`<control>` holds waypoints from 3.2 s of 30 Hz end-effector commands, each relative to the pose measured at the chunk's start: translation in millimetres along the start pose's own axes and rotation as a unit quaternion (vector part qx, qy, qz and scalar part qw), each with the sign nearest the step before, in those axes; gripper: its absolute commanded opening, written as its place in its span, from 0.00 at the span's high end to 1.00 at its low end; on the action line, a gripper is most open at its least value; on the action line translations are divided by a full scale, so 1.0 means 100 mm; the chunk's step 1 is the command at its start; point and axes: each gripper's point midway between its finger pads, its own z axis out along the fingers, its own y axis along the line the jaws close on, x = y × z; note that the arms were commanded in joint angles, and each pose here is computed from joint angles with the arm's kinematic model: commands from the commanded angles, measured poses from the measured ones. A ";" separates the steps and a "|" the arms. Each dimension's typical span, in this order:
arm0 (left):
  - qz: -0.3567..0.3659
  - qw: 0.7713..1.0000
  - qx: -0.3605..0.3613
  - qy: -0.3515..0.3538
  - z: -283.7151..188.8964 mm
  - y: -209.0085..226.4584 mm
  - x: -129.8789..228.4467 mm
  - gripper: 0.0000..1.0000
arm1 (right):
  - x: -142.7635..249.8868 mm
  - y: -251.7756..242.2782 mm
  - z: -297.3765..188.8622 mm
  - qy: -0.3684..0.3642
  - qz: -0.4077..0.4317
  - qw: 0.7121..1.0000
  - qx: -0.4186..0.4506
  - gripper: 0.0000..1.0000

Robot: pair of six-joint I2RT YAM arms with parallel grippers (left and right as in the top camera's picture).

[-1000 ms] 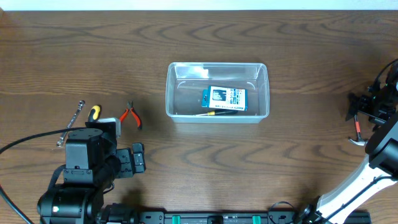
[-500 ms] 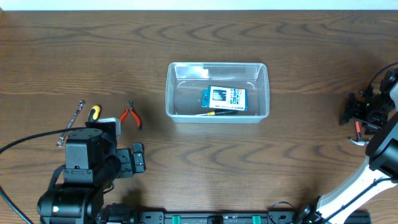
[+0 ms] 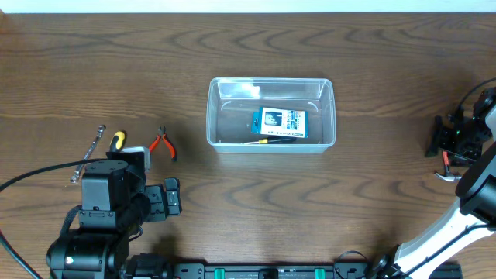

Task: Pack container
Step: 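Move right gripper to the red-handled hammer and grasp its handle, then carry hammer with right gripper into the container and release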

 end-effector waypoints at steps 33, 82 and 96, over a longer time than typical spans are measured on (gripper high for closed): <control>0.006 1.000 -0.003 -0.007 -0.03 0.01 -0.05 0.02 | 0.12 0.05 0.23 0.029 0.016 0.999 -0.014 0.99; 0.006 1.000 -0.003 -0.007 -0.03 0.01 -0.05 0.02 | 0.78 4.17 -0.38 -0.085 -0.784 0.614 0.005 0.99; 0.006 1.000 -0.002 -0.008 -0.03 0.00 -0.05 0.02 | 0.78 4.18 -0.97 -0.147 -0.741 0.656 -0.001 0.01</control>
